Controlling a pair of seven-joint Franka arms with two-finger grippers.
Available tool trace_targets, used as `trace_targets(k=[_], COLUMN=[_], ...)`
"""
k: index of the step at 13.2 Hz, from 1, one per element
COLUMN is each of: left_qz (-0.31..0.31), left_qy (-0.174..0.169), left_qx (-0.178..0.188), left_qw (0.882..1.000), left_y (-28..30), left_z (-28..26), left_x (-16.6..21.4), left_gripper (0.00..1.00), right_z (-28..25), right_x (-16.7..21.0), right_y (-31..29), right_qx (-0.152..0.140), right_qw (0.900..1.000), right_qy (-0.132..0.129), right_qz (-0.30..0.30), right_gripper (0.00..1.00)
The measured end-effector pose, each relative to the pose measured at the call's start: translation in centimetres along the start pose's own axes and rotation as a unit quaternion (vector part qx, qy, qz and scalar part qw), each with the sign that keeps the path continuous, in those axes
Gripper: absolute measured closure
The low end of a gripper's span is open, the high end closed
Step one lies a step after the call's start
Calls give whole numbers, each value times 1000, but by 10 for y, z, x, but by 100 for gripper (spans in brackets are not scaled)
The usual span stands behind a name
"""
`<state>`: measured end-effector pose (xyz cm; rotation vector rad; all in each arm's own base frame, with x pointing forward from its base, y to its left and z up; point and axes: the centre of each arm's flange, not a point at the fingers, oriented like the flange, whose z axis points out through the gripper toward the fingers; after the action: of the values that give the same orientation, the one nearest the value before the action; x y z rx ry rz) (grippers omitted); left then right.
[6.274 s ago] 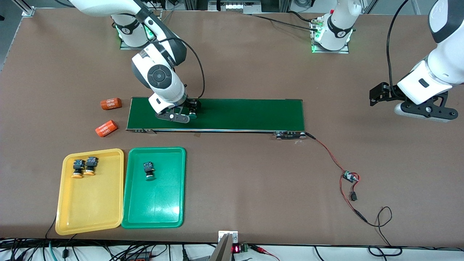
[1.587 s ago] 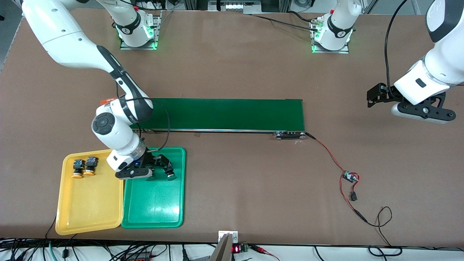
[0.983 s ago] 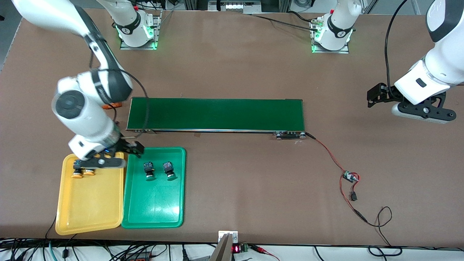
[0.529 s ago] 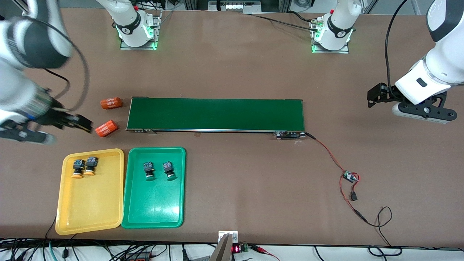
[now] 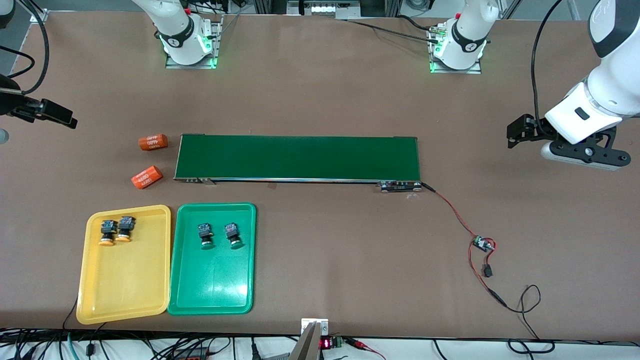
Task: Sort buttons by color to trays
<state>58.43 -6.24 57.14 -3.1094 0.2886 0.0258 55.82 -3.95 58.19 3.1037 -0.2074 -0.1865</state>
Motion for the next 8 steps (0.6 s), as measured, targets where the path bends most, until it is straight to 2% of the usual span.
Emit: trace_targets(k=[8], left_qz=[0], left_qy=[0], left_qx=[0], left_qw=[1000], left_y=[0], left_z=[0], left_x=[0], left_gripper=[0], right_z=[5], right_x=[0], right_y=[-6], right_qx=[-1], right_qw=[1000], right_qy=[-7], right_qz=[-6], right_gripper=[0])
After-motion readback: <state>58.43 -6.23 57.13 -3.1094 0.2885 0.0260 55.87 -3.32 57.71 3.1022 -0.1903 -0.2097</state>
